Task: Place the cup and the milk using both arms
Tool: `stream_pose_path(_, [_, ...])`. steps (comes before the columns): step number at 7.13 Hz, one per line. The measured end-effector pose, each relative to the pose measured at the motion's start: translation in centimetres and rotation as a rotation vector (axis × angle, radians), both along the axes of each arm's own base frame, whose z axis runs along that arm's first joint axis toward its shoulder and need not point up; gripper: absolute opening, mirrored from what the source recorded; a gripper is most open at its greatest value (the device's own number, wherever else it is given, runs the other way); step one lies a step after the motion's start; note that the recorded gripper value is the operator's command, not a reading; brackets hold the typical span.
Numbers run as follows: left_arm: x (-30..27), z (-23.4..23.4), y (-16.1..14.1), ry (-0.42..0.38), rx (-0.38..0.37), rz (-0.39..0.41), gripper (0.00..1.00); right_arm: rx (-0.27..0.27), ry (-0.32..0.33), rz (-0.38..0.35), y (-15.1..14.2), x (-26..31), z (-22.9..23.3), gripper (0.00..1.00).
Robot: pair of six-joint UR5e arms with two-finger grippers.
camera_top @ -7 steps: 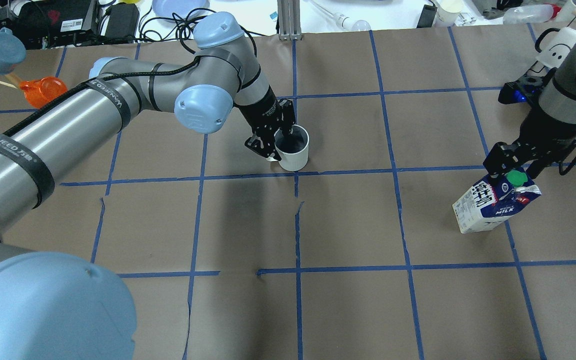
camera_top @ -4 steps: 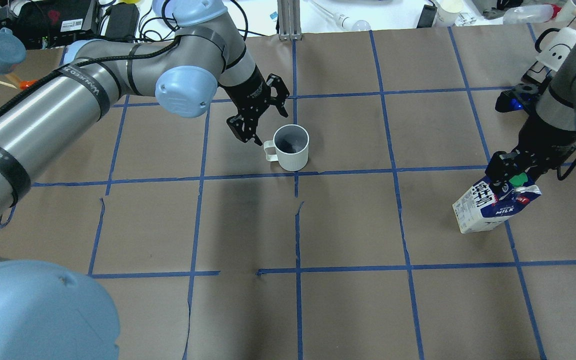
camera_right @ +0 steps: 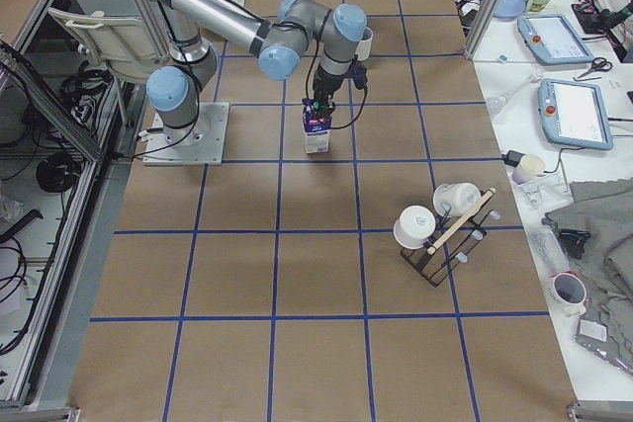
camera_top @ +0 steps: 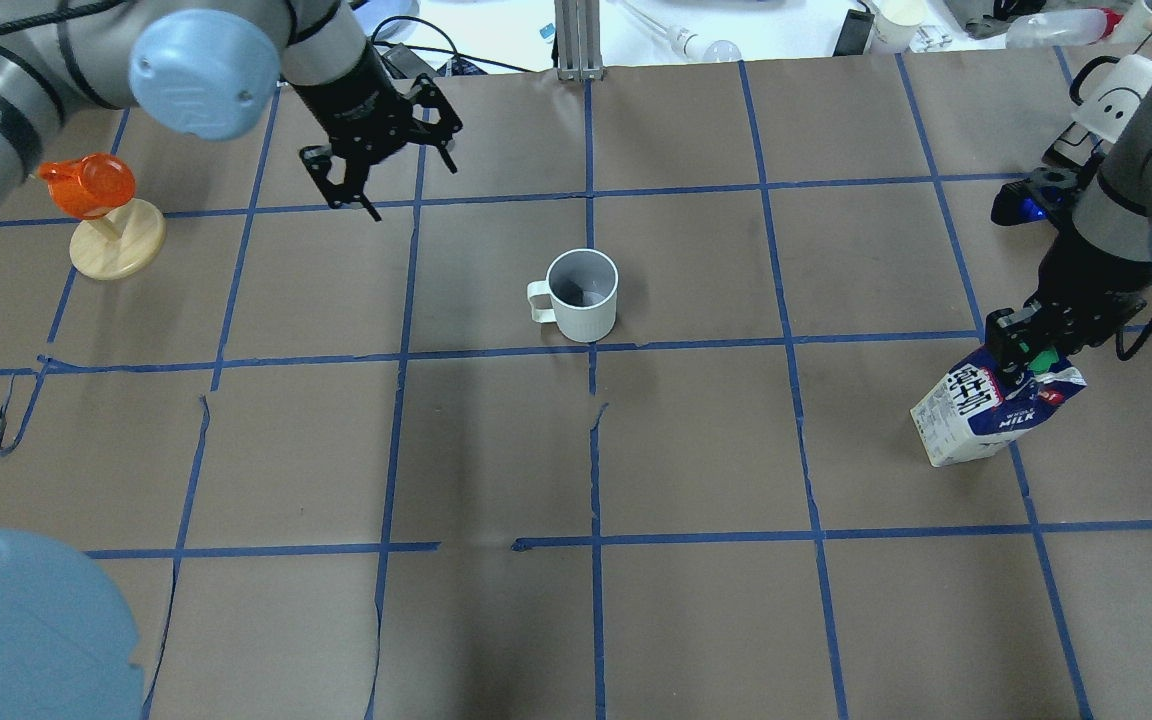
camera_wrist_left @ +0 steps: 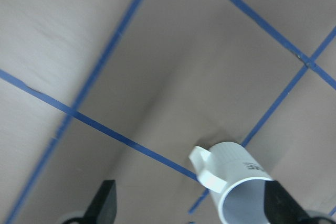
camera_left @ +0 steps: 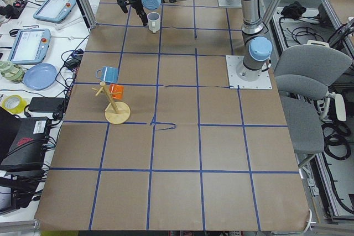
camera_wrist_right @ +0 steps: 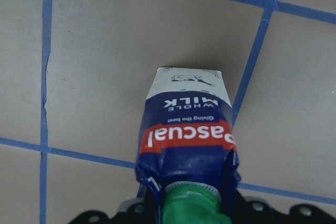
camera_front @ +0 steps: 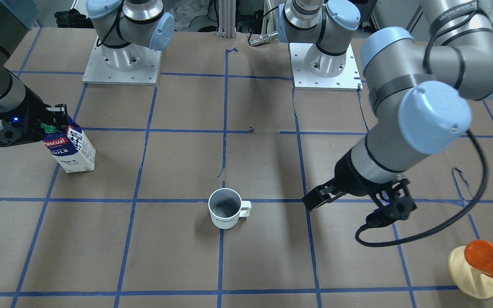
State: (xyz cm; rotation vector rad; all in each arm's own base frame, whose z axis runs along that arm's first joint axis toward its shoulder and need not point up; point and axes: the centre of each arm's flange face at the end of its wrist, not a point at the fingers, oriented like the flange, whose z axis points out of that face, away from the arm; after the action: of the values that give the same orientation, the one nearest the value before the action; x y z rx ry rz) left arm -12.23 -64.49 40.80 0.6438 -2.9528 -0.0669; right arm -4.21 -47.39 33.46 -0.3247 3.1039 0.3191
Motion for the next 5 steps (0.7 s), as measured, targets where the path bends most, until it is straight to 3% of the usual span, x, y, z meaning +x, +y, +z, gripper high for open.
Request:
stream_pose_path(2, [3.9, 4.2, 1.3, -0.055, -0.046, -0.049, 1.00, -0.066, -0.002, -0.063, -1.9, 0.5, 2.2, 0.29])
stream_pose_path(5, [5.6, 6.2, 3.3, -0.094, -0.056, -0.138, 1.00, -0.171, -0.009, -0.140, -8.3, 9.3, 6.1, 0.29])
